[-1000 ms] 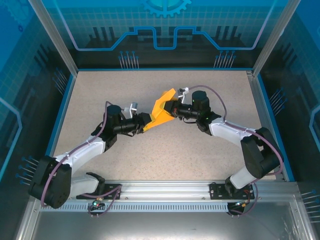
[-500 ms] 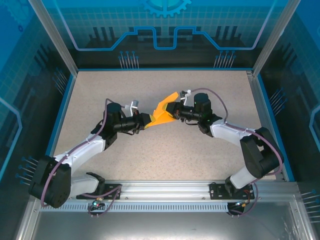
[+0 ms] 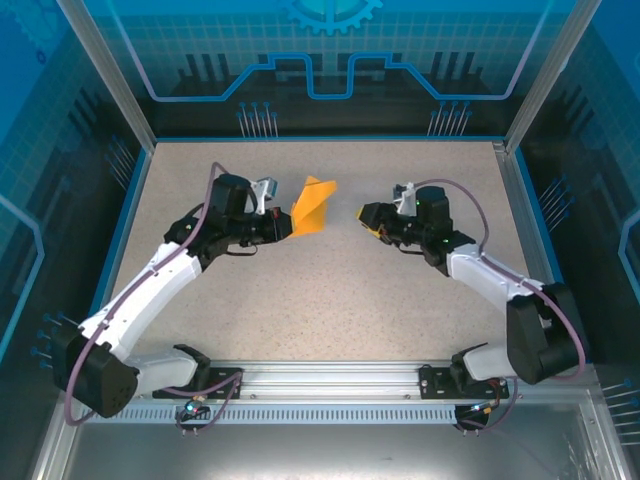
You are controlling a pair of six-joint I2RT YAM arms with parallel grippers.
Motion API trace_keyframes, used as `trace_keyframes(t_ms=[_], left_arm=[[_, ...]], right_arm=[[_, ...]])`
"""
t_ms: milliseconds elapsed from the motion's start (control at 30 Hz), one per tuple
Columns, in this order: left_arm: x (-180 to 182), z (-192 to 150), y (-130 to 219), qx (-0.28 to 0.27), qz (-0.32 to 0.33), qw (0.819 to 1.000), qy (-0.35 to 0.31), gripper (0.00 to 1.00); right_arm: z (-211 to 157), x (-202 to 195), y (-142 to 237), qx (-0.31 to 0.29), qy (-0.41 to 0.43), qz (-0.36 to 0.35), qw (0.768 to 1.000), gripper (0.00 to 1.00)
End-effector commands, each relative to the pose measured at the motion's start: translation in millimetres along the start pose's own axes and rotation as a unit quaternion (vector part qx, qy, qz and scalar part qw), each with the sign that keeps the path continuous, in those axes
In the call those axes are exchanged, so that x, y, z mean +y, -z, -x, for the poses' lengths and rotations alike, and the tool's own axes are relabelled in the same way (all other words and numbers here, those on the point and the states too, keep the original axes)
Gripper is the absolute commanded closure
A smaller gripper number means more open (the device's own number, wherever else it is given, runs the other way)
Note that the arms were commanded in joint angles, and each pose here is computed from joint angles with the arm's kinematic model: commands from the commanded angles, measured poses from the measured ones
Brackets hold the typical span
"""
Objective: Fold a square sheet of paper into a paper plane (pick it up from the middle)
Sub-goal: Turn over the paper at the center of the table.
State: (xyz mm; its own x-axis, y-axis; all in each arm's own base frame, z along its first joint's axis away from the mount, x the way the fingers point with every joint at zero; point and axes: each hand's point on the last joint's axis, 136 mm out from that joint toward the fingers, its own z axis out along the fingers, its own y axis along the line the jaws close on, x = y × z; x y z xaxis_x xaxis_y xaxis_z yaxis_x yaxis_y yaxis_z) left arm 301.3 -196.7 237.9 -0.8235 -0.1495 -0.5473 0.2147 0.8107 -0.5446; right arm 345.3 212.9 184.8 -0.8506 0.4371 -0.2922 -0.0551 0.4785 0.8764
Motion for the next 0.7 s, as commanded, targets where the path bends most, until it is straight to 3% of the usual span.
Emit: trace_keyframes(t_ms=[0,100,233,400,500,667], left_arm=[[58,-19,20,0.050,0.230,0.960,-0.149,0.96],[61,-14,20,0.050,0.312,0.922,-0.226,0.96],[51,-13,7,0.049,0.402,0.846,-0.346,0.97],[37,-45,-38,0.080,0.436,0.762,-0.472,0.98],[32,-69,-65,0.093,0.434,0.727,-0.524,0.98],[26,-110,-104,0.116,0.416,0.687,-0.584,0.97]], right_arm=[[-7,-26,16,0.007,0.016,-0.054,0.998,0.52],[-5,-31,26,0.001,0.023,-0.066,0.998,0.50],[-3,-34,36,-0.002,0.025,-0.071,0.997,0.48],[-1,-33,41,0.007,0.020,-0.052,0.998,0.47],[-2,-33,42,0.014,0.018,-0.044,0.999,0.47],[-3,-36,44,0.021,0.018,-0.041,0.999,0.47]])
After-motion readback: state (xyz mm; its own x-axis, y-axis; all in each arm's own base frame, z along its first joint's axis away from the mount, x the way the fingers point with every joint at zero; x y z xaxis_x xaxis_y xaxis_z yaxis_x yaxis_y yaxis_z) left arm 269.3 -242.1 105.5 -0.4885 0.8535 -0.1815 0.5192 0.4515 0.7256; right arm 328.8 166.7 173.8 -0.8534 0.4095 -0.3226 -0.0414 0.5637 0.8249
